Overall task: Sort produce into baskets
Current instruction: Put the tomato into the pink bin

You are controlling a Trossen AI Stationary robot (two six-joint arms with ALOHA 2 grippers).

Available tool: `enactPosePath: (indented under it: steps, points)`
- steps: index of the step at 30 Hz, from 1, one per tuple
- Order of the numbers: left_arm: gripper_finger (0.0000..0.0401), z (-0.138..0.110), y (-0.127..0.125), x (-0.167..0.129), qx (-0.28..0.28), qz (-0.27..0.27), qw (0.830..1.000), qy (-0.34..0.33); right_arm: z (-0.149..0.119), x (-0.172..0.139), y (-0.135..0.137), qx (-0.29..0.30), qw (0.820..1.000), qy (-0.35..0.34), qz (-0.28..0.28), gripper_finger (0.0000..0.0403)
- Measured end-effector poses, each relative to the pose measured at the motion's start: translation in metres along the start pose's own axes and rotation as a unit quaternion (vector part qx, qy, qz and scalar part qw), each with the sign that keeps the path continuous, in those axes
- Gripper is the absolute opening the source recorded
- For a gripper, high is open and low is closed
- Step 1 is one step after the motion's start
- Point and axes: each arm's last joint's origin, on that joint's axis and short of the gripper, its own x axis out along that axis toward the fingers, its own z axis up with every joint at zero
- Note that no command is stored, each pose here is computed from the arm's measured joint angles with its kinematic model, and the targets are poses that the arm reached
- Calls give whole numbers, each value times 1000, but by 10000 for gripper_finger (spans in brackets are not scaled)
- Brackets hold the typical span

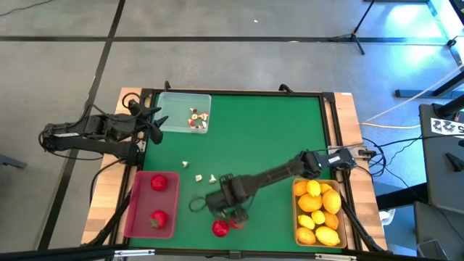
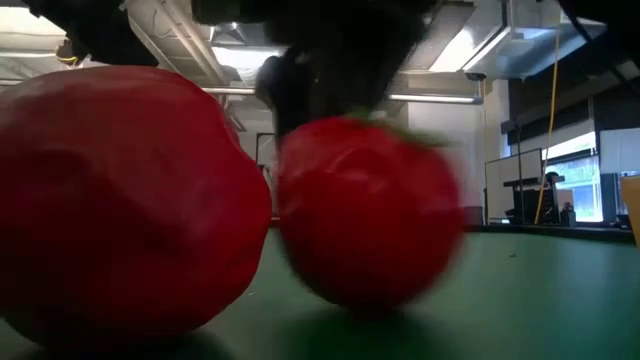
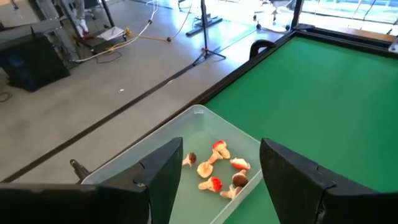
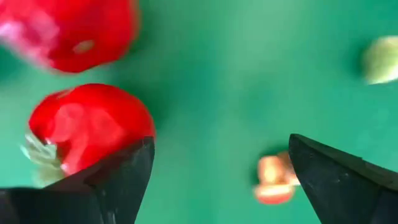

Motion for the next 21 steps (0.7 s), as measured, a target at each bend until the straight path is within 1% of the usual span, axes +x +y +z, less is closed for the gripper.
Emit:
enactPosePath:
  steps: [1, 4, 8, 11, 14, 15, 17, 19, 21]
  points:
    - [210, 0, 0, 0, 3, 0, 1000, 0, -1, 0, 6, -6, 1000, 4, -1, 367]
    - [210, 0, 0, 0, 3, -1, 1000, -2, 2, -2, 19, -19, 1000, -17, 0, 367]
    - [210, 0, 0, 0, -5, -1, 1000, -1, 4, -7, 18, -8, 999, -29, -42, 367]
    - [210, 0, 0, 0, -9, -1, 1000, -1, 3, -9, 16, -4, 998, -27, -49, 367]
    - [210, 0, 0, 0, -6, 0, 1000, -1, -9, -31, 19, 35, 999, 2, -20, 367]
    - [210, 0, 0, 0, -5, 0, 1000, -1, -12, -44, 23, 53, 999, -2, -8, 367]
    - [210, 0, 0, 0, -5, -1, 1000, -1, -20, -65, 34, 78, 997, -5, -4, 367]
    - [210, 0, 0, 0, -5, 0, 1000, -1, -22, -78, 50, 66, 997, -30, -7, 367]
    - [210, 0, 0, 0, -9, -1, 1000, -1, -23, -80, 64, 56, 998, -36, 0, 367]
